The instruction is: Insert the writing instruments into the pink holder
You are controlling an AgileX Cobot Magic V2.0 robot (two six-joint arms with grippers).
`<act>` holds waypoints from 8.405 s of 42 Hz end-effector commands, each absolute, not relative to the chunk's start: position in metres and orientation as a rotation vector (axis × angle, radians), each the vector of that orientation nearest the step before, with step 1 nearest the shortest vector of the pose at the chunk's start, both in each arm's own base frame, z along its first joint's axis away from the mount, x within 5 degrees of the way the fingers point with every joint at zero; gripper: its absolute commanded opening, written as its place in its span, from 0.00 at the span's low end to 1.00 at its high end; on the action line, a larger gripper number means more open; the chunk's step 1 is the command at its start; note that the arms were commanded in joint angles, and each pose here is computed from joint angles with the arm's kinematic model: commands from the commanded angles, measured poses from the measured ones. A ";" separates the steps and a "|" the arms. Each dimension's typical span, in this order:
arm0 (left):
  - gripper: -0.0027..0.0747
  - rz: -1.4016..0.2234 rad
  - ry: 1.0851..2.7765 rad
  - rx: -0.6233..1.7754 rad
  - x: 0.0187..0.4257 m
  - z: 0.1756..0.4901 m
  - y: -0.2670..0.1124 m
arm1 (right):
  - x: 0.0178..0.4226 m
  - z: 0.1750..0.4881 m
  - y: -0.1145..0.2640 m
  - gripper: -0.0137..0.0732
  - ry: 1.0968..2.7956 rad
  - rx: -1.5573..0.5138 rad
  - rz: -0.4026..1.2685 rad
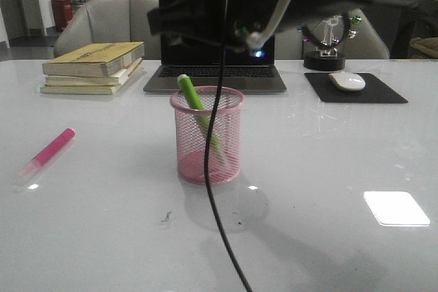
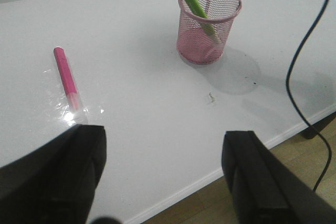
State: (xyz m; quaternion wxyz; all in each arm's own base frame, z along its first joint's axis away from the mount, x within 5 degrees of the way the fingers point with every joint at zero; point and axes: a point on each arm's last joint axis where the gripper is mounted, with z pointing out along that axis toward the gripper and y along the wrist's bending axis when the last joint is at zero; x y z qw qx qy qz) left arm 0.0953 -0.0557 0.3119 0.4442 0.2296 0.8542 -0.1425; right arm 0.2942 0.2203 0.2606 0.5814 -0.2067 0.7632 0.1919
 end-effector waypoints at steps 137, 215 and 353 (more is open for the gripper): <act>0.18 -0.121 2.831 0.183 0.447 0.200 -0.090 | 0.100 0.329 0.065 0.68 1.984 -0.682 0.339; 0.15 -0.647 1.371 0.428 0.270 0.252 -0.244 | 0.100 0.329 0.065 0.68 1.984 -0.682 0.339; 0.15 -0.133 1.670 0.312 0.074 0.289 -0.021 | 0.099 0.329 0.065 0.22 1.990 -0.684 0.339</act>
